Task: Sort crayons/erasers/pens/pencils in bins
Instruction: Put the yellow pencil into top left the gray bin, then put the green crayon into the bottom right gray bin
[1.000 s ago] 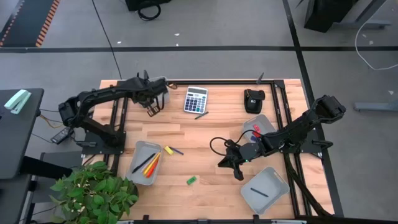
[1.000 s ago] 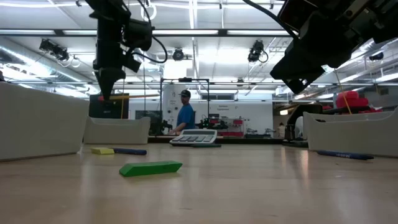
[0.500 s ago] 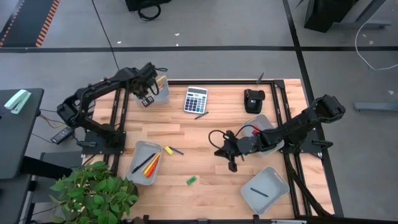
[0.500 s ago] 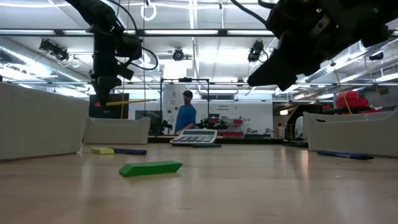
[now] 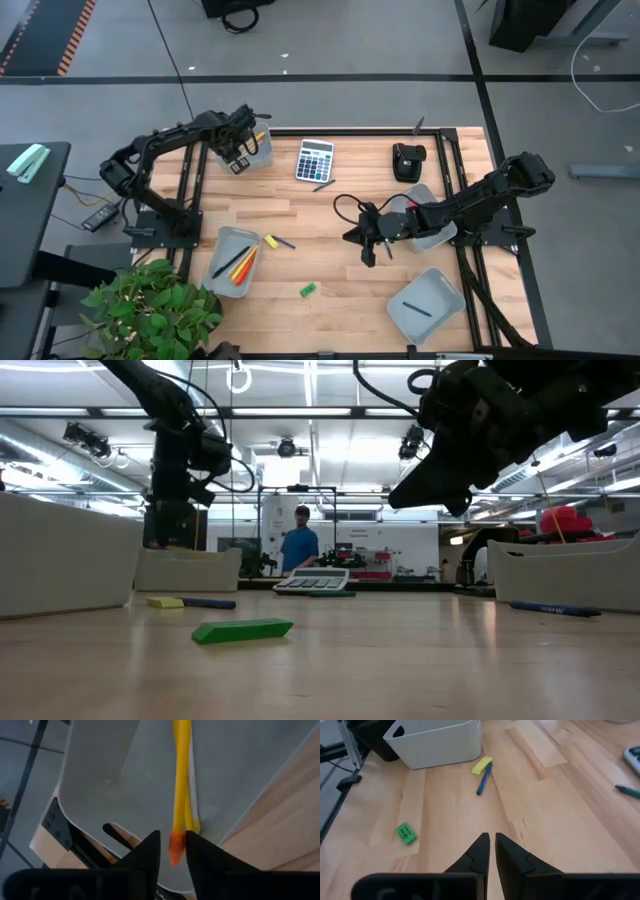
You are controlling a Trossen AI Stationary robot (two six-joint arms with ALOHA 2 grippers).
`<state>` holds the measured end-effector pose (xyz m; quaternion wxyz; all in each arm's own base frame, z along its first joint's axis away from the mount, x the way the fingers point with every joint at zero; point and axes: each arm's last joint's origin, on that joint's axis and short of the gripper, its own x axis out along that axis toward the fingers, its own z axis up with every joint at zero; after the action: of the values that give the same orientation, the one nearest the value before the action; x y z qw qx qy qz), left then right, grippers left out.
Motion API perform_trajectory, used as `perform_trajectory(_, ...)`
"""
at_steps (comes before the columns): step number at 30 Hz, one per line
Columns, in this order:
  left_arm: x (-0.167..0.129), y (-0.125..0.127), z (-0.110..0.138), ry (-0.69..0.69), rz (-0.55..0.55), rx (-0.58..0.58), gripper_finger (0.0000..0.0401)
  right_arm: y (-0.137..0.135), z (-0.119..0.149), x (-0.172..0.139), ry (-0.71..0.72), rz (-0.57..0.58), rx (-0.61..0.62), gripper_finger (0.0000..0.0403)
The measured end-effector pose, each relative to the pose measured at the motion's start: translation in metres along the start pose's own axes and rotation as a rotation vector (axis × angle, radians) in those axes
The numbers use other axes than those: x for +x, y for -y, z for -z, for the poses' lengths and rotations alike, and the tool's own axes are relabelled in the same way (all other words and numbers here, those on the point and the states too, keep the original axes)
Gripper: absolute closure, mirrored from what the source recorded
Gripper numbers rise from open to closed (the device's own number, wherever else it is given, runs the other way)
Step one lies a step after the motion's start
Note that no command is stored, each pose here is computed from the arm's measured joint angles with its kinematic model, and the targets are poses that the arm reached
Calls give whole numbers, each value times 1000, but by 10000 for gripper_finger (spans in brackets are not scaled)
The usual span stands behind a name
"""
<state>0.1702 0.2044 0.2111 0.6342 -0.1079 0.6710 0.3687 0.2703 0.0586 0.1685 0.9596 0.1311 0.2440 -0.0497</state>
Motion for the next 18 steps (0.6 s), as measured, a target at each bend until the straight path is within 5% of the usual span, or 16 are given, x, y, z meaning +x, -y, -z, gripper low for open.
perform_trajectory(9, -1, 12, -3, -4, -5, 37, 235, -17, 10, -6, -17, 10, 25, 365)
perform_trajectory(18, -39, 50, -22, 251, 1, 101, 260, -19, 12, -8, 28, 115, -61, 365)
